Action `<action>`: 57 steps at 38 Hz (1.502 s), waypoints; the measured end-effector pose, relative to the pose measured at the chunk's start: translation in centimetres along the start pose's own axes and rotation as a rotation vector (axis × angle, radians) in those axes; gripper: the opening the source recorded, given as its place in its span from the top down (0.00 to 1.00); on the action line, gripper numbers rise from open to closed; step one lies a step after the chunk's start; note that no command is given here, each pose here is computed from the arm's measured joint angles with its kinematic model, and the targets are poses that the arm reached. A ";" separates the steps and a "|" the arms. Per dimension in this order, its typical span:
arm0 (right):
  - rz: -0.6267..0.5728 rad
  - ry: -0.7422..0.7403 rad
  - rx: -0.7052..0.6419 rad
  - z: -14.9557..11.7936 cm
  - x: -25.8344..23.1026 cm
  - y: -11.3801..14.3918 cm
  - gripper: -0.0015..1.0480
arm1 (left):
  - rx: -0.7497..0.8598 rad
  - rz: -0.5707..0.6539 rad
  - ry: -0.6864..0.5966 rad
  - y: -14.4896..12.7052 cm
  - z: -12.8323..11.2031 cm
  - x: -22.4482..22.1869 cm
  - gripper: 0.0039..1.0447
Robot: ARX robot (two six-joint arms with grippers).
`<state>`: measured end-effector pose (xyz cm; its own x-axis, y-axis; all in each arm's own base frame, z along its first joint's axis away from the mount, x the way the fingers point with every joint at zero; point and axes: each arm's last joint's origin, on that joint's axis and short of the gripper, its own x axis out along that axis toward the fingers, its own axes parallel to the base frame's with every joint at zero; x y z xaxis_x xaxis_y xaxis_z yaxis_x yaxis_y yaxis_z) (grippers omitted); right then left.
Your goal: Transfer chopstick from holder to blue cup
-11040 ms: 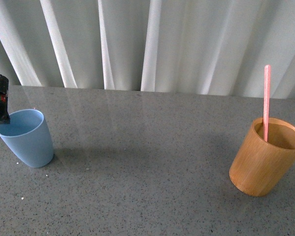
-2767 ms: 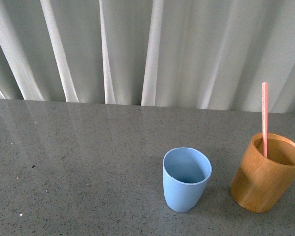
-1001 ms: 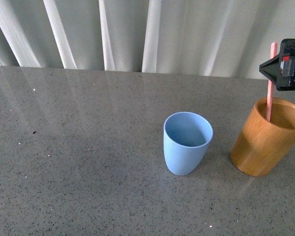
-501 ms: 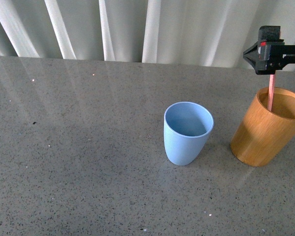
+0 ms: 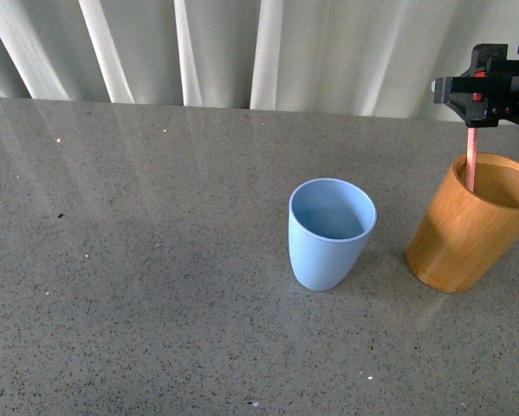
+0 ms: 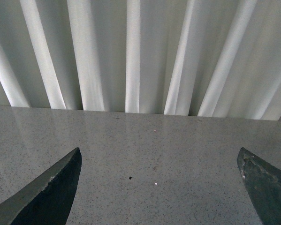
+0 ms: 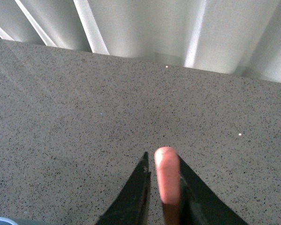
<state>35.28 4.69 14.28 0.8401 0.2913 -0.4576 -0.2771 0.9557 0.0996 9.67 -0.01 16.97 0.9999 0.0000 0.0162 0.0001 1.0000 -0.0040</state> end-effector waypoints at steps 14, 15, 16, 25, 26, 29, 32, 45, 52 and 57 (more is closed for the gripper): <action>-0.039 -0.111 -0.025 2.7 -4.2 0.0 0.98 | 0.000 0.000 0.000 0.0 0.0 0.0 0.06; -0.048 -0.122 -0.030 3.0 -4.6 0.1 0.98 | 0.000 0.000 0.000 0.0 0.0 0.0 0.06; -0.058 -0.142 -0.046 3.6 -5.2 0.2 0.98 | 0.000 0.000 0.000 0.0 0.0 0.0 0.06; -0.086 -0.353 -0.232 10.5 -10.7 3.7 0.98 | 0.000 0.000 0.000 0.0 0.0 0.0 0.06; -0.073 -0.379 -0.241 11.4 -11.4 4.4 0.98 | 0.000 0.000 0.000 0.0 0.0 0.0 0.06; -0.016 -0.446 -0.262 13.4 -13.2 6.9 0.98 | 0.000 0.000 0.000 0.0 0.0 0.0 0.06; 0.023 -0.469 -0.272 14.0 -13.7 8.5 0.98 | 0.000 0.000 0.000 0.0 0.0 0.0 0.06; 0.129 -0.347 -0.296 9.1 -8.4 13.4 0.98 | 0.000 0.000 0.000 0.0 0.0 0.0 0.06; 0.160 -0.319 -0.283 7.6 -6.8 14.4 0.98 | 0.000 0.000 0.000 0.0 0.0 0.0 0.06; 0.174 -0.311 -0.263 6.8 -5.9 14.6 0.98 | 0.000 0.000 0.000 0.0 0.0 0.0 0.06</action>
<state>29.46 17.25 24.47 0.8596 0.4845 -0.1623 -0.5023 0.8594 -0.0951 9.67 -0.01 16.96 0.9999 0.0000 0.0158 0.0001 1.0000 -0.0044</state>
